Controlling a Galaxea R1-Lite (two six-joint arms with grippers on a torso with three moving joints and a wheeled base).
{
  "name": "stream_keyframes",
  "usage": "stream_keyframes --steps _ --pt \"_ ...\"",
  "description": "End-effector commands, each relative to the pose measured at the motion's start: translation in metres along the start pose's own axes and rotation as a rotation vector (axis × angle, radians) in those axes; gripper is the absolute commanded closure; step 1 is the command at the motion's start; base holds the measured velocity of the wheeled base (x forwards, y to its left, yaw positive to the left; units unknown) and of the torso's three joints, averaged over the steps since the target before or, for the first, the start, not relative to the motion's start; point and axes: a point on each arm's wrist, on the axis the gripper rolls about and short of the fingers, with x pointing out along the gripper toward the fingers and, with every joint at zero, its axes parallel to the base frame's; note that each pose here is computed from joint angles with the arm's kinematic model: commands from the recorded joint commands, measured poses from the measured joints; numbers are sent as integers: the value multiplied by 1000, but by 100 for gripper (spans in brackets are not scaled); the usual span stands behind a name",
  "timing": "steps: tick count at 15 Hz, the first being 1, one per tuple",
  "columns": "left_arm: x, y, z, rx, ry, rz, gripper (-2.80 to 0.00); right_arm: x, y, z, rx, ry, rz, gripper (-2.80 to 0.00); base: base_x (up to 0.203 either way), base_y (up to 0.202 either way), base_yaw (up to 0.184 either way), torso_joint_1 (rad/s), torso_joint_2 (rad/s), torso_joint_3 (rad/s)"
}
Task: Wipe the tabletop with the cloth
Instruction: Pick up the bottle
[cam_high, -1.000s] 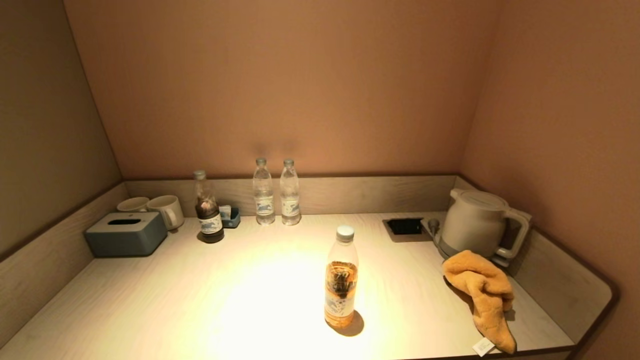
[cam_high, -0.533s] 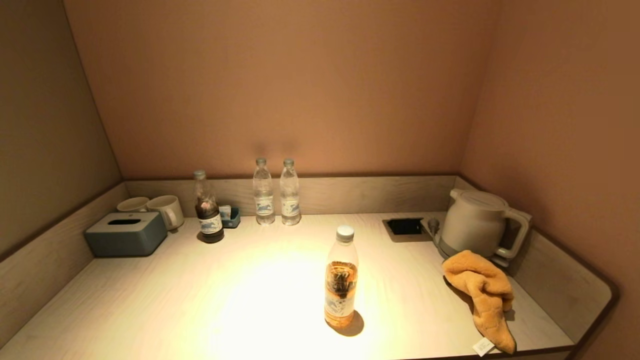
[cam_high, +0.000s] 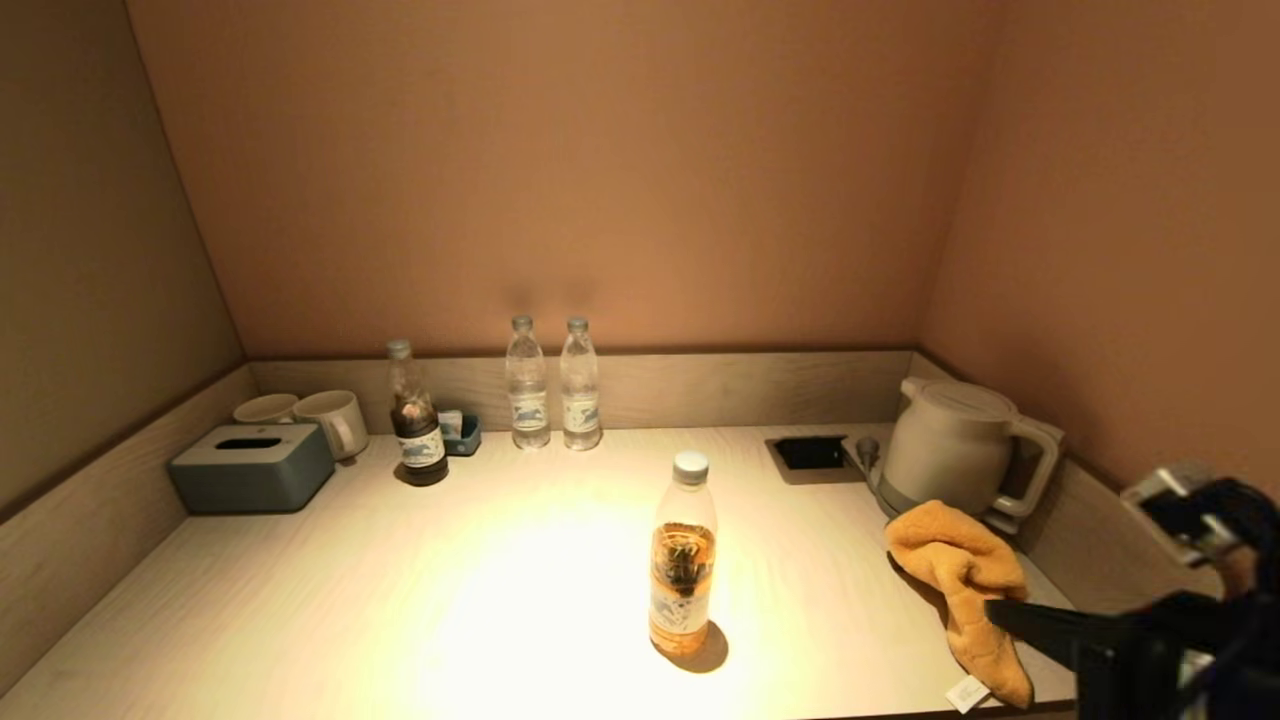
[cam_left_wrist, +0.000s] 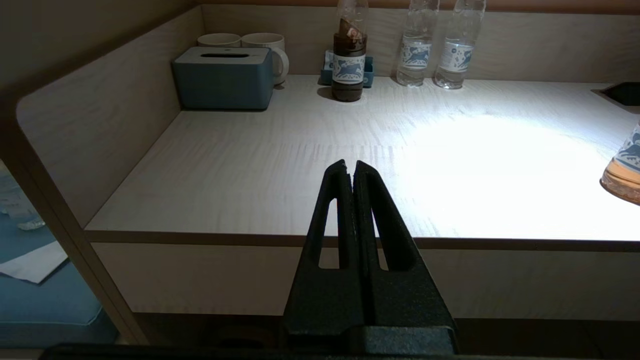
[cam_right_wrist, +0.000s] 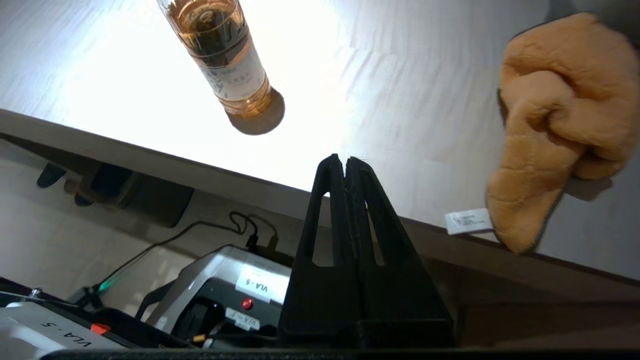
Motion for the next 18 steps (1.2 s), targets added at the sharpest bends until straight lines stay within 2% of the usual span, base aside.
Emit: stream_keyframes --steps 1,2,5,8,11,18 --pt "0 0 0 -1 -2 0 0 56 -2 44 -90 -241 62 0 0 0 0 0 0 0" --pt "0 0 0 -1 -2 0 0 64 1 49 -104 -265 82 0 0 0 0 0 0 0" --pt "0 0 0 0 0 1 0 93 11 62 -130 -255 144 0 0 0 0 0 0 0" --pt "0 0 0 0 -2 1 0 113 11 69 -141 -241 158 0 0 0 0 0 0 0" --pt "0 0 0 -1 -2 0 0 120 11 59 -163 -200 237 0 0 0 0 0 0 0" --pt "0 0 0 0 0 1 0 128 14 38 -193 -118 285 0 0 0 0 0 0 0"
